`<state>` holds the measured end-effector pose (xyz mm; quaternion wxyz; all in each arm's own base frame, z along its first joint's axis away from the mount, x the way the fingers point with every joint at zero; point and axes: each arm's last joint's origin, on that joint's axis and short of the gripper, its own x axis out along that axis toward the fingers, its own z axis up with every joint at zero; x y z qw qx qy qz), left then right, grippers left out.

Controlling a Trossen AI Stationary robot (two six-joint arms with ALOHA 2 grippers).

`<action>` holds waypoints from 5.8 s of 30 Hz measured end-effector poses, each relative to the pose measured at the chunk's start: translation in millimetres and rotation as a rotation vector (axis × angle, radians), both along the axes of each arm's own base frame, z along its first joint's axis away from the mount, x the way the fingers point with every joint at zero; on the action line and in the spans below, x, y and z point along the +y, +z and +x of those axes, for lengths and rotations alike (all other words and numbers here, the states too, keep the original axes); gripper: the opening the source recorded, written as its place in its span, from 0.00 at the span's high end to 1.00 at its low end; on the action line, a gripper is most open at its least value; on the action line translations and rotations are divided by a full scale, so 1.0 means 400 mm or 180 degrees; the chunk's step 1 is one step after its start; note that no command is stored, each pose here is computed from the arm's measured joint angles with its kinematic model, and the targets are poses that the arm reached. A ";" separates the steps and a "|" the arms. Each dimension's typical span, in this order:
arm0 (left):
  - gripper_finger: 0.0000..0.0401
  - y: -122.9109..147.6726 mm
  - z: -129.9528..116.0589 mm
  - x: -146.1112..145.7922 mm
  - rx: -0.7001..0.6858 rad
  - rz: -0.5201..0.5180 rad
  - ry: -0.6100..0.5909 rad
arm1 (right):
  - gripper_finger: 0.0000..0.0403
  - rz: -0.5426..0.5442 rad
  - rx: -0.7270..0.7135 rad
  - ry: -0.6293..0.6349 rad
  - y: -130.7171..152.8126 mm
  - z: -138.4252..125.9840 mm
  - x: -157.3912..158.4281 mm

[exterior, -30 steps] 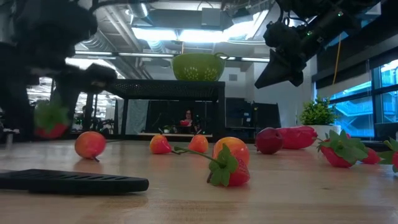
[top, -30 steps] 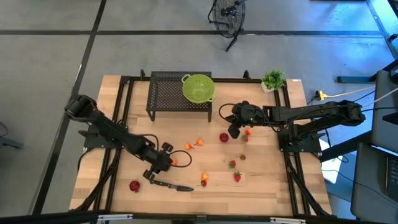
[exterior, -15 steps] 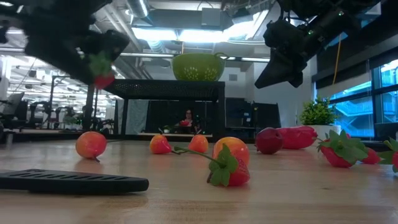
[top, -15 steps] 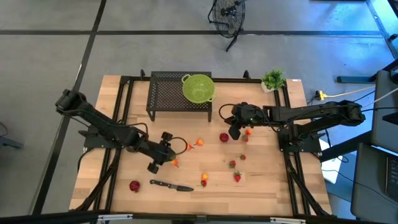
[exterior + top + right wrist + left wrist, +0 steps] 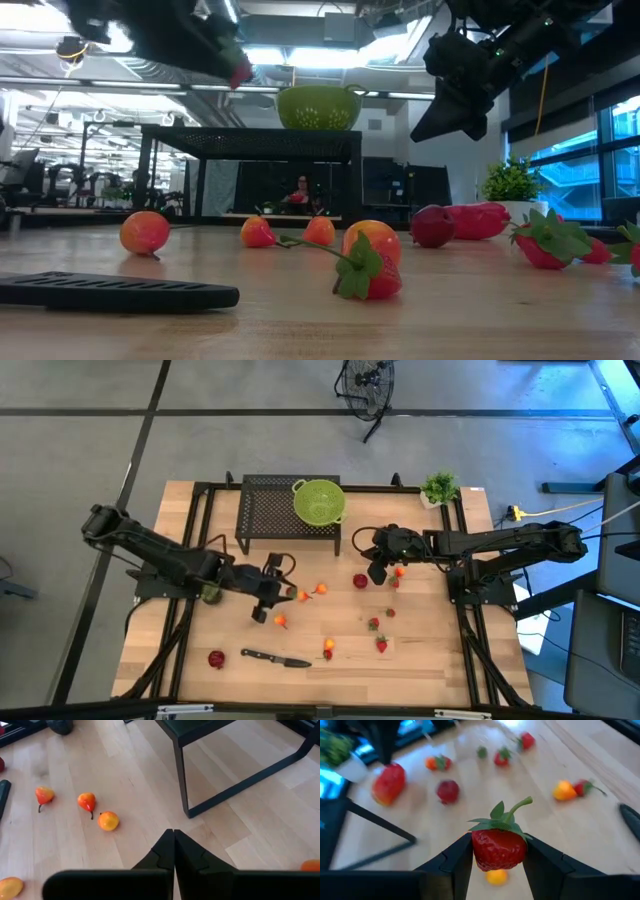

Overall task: Pick & Place Fruit
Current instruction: Put the strawberry into the green strainer bowl on the shelf, then put the pomegranate into the green strainer bowl on the shelf

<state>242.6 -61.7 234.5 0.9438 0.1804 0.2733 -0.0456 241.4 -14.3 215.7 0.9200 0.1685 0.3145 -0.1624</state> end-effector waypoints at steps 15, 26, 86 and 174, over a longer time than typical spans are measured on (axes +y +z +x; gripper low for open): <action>0.61 0.053 0.045 0.123 -0.0741 0.0245 0.0483 | 0.91 0.0053 0.0000 0.0121 0.000 0.001 0.013; 0.61 0.086 0.052 0.219 -0.1150 0.0400 0.0797 | 0.98 0.0044 0.0002 0.0227 0.000 0.001 0.034; 0.61 0.242 0.162 0.551 -0.0073 -0.0717 0.2246 | 0.97 0.0052 -0.0024 0.0264 0.001 0.002 0.043; 0.52 0.396 -0.007 0.360 -0.0354 -0.0704 0.1546 | 0.94 0.0154 -0.0021 0.0424 0.001 0.003 0.048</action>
